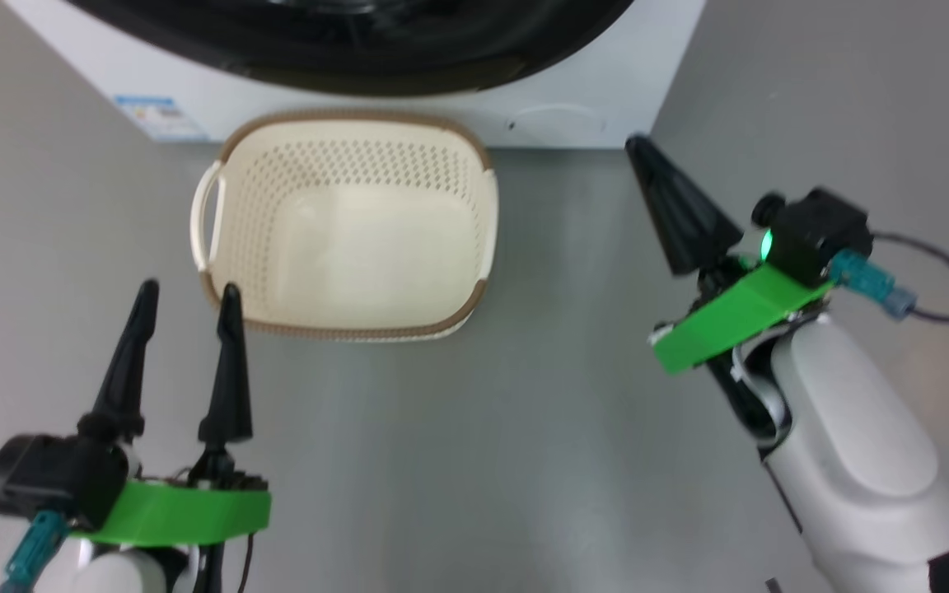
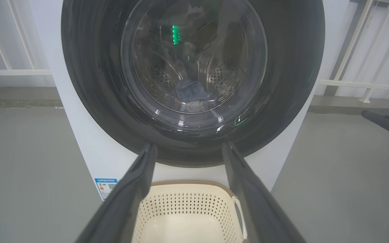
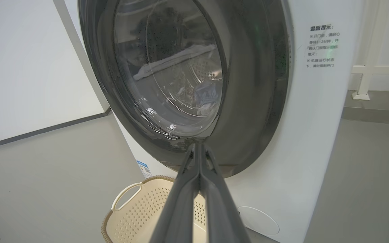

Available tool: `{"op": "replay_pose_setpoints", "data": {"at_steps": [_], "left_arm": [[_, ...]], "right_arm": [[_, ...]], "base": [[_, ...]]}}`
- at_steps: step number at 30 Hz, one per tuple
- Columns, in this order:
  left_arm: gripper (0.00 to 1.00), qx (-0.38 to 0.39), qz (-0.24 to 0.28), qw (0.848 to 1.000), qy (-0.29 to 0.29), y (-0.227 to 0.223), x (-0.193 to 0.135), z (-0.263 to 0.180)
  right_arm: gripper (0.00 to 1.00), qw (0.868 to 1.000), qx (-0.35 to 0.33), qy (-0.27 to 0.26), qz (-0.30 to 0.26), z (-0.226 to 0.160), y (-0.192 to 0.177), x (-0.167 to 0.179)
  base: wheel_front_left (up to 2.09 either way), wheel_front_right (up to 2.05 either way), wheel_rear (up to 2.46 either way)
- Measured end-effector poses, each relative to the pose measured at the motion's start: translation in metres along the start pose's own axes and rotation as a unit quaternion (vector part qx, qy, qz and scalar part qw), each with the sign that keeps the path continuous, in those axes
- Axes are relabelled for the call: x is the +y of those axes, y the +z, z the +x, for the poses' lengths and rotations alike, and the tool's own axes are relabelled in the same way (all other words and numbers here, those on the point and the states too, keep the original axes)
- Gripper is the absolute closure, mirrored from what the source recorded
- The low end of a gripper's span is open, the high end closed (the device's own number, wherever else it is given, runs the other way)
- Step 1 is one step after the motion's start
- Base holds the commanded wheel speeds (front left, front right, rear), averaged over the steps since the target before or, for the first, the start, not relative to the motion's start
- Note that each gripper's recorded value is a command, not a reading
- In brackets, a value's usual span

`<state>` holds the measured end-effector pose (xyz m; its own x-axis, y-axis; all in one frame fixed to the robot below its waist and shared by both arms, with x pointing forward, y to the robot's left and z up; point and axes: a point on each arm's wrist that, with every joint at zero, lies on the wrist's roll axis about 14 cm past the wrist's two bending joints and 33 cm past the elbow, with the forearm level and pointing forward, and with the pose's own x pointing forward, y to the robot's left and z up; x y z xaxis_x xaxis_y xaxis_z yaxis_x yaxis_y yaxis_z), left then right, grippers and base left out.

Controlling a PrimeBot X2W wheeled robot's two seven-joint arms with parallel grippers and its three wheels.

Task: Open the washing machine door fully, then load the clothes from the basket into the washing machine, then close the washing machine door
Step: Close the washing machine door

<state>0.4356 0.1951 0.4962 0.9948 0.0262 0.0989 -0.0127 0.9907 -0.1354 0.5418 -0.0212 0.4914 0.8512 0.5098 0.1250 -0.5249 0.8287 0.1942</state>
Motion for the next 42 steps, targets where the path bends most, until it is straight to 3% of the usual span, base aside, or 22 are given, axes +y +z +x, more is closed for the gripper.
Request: {"op": "replay_pose_setpoints", "data": {"at_steps": [12, 28, 30, 32, 33, 42], "left_arm": [[0.00, 0.005, -0.004, 1.000, -0.007, 0.007, -0.004, -0.029], [0.00, -0.011, -0.004, 1.000, -0.014, 0.027, -0.006, -0.064], [0.00, -0.009, -0.002, 1.000, -0.012, 0.027, -0.004, -0.070], [0.00, -0.007, -0.001, 1.000, -0.009, 0.027, -0.002, -0.075], [0.00, -0.006, 0.000, 1.000, -0.006, 0.027, -0.001, -0.076], [0.00, -0.002, 0.010, 1.000, 0.023, 0.026, 0.009, -0.088]], "right_arm": [[1.00, 0.998, 0.014, -0.062, 0.000, -0.074, 0.015, -0.005], [1.00, 0.992, -0.019, -0.121, -0.015, -0.146, 0.051, -0.006], [0.62, 0.992, -0.025, -0.126, -0.017, -0.152, 0.055, -0.006], [0.05, 0.991, -0.029, -0.132, -0.023, -0.159, 0.058, -0.006], [0.00, 0.990, -0.031, -0.136, -0.024, -0.162, 0.060, -0.006], [0.00, 0.984, -0.035, -0.173, -0.020, -0.190, 0.058, -0.015]], "base": [[0.00, 0.00, 0.00], [0.00, 0.00, 0.00], [0.00, 0.00, 0.00], [0.00, 0.00, 0.00], [0.00, 0.00, 0.00], [0.00, 0.00, 0.00]]}}
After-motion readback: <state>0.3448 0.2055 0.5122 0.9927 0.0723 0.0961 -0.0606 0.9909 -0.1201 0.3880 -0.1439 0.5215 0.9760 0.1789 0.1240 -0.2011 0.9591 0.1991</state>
